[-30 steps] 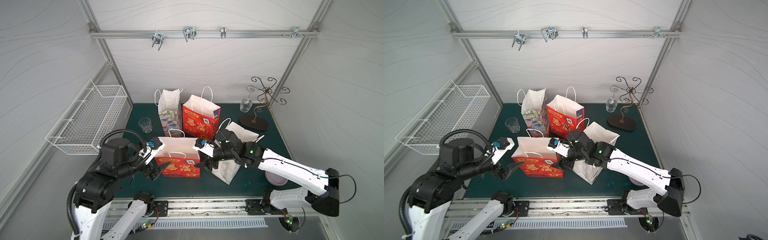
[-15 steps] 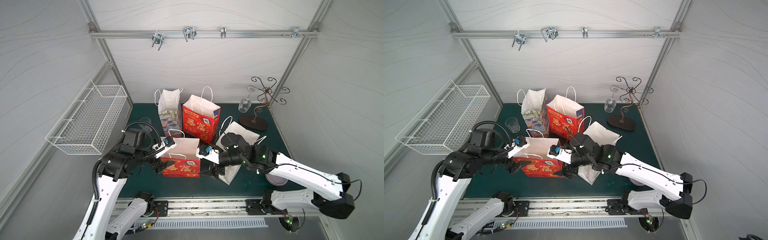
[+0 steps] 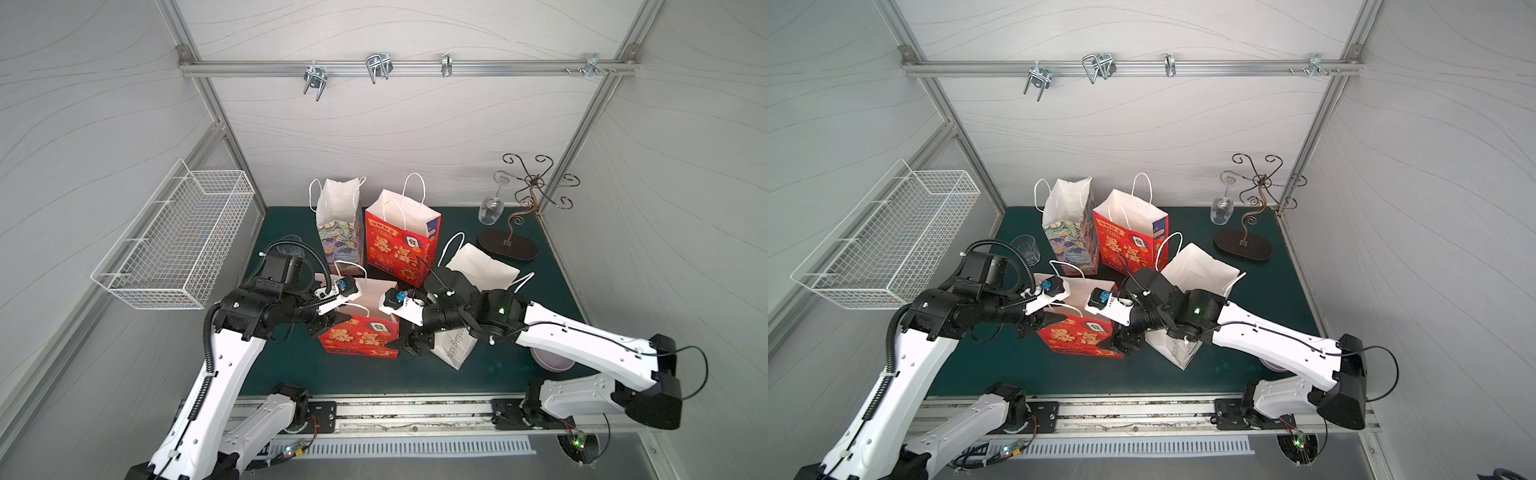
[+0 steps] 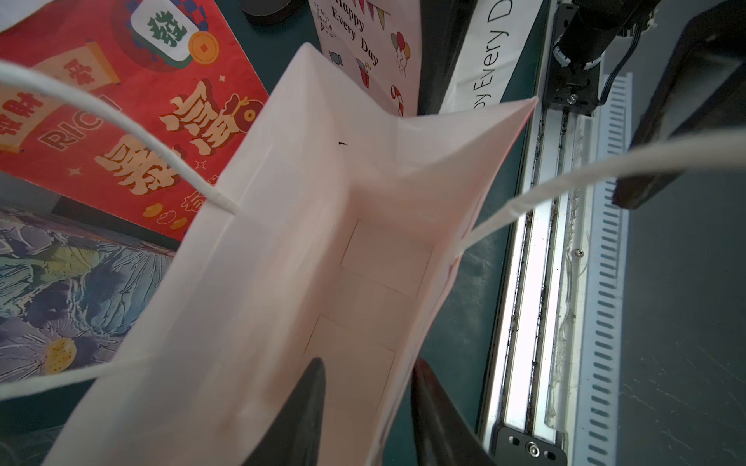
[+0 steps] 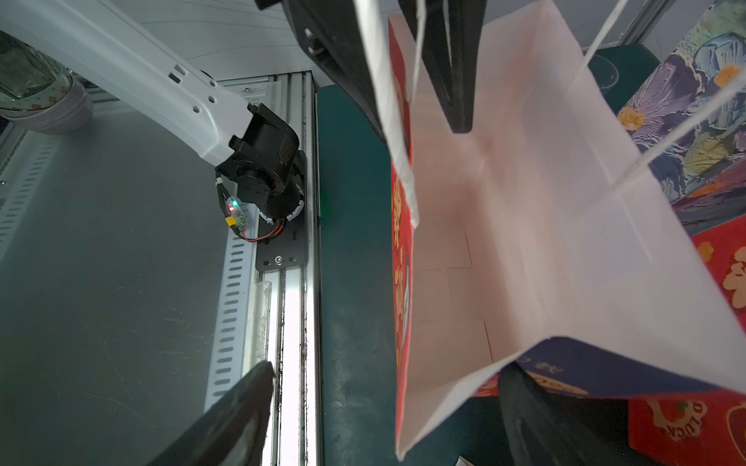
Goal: Put away the paper bag
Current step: Press the paper bag at the center of the board.
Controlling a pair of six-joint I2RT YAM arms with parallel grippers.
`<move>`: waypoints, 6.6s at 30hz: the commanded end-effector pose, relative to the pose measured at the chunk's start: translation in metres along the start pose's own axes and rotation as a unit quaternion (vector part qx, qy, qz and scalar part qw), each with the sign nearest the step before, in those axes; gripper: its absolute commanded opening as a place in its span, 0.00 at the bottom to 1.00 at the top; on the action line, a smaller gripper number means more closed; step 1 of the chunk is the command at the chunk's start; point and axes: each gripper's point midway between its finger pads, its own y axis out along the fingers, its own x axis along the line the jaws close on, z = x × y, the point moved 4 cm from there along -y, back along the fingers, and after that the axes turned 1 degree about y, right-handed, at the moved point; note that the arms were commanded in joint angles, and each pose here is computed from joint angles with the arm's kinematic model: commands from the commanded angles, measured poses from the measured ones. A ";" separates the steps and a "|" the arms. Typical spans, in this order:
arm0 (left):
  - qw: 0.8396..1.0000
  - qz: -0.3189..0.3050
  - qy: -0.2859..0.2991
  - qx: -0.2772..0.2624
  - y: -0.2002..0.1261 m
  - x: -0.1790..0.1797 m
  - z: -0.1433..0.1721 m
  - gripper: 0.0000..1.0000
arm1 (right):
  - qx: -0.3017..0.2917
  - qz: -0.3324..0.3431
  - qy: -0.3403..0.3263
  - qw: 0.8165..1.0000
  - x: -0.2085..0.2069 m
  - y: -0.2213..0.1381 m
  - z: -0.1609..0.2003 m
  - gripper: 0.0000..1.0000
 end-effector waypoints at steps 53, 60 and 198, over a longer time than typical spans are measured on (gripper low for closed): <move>0.984 -0.129 0.083 -0.090 -0.023 -0.029 0.008 0.00 | -0.029 0.056 -0.047 0.997 -0.006 0.036 0.051 0.92; 0.980 -0.137 0.105 -0.100 -0.033 -0.039 0.006 0.00 | -0.090 0.069 -0.077 0.991 0.002 -0.018 0.017 0.92; 0.862 -0.378 -0.094 -0.323 -0.185 -0.028 -0.066 0.92 | -0.262 -0.073 -0.089 0.958 -0.042 -0.070 -0.099 0.00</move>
